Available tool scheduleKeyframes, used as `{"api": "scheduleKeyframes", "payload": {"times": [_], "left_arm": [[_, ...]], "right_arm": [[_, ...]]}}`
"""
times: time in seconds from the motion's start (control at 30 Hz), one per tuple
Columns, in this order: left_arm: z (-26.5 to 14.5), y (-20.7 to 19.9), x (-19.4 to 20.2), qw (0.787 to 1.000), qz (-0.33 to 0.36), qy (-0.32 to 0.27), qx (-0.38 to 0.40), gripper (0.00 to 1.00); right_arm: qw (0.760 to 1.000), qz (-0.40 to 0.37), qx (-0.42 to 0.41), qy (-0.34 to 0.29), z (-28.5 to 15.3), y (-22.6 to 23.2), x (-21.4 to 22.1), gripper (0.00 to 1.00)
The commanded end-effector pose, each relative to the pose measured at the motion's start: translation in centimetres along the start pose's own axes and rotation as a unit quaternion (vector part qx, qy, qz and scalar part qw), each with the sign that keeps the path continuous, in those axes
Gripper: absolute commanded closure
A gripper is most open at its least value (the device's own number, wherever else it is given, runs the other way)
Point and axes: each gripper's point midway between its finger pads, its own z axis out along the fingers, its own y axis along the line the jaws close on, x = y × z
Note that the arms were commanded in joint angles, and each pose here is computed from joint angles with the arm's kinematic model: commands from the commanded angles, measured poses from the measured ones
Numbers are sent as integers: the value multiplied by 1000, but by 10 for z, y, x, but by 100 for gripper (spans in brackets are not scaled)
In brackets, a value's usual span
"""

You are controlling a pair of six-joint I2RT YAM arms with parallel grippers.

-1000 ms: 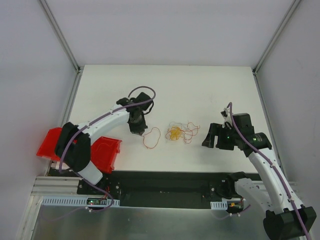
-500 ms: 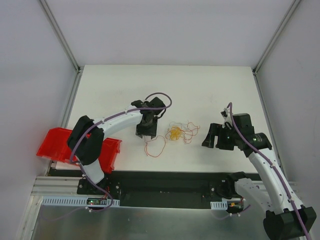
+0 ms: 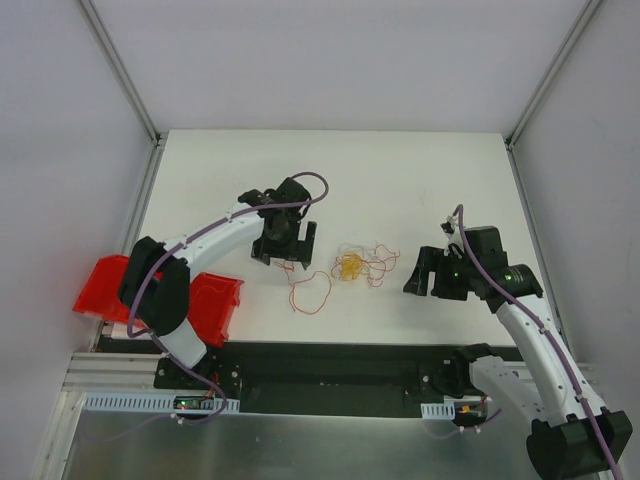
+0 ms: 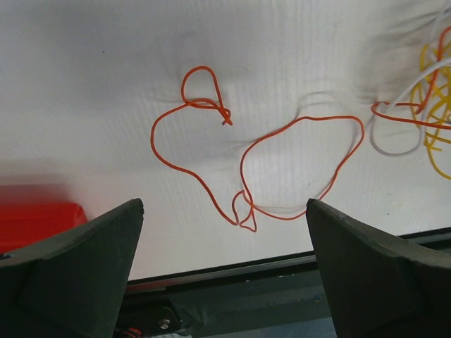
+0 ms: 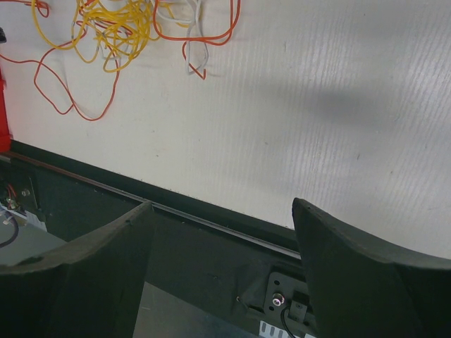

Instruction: Untangle the cables

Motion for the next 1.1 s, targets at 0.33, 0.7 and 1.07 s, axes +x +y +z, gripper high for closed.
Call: {"api": "scheduleKeyframes", "payload": {"times": [0.33, 0.7, 1.07], "left_arm": [[35, 17, 21, 977, 199, 68, -34, 13], [55, 27, 43, 958, 247, 109, -100, 34], [41, 27, 37, 962, 226, 73, -133, 88]], "right_arm": [[1000, -4, -5, -13, -1, 1, -4, 19], [1000, 2, -3, -7, 1, 0, -3, 19], [1000, 2, -5, 0, 3, 1, -1, 19]]}}
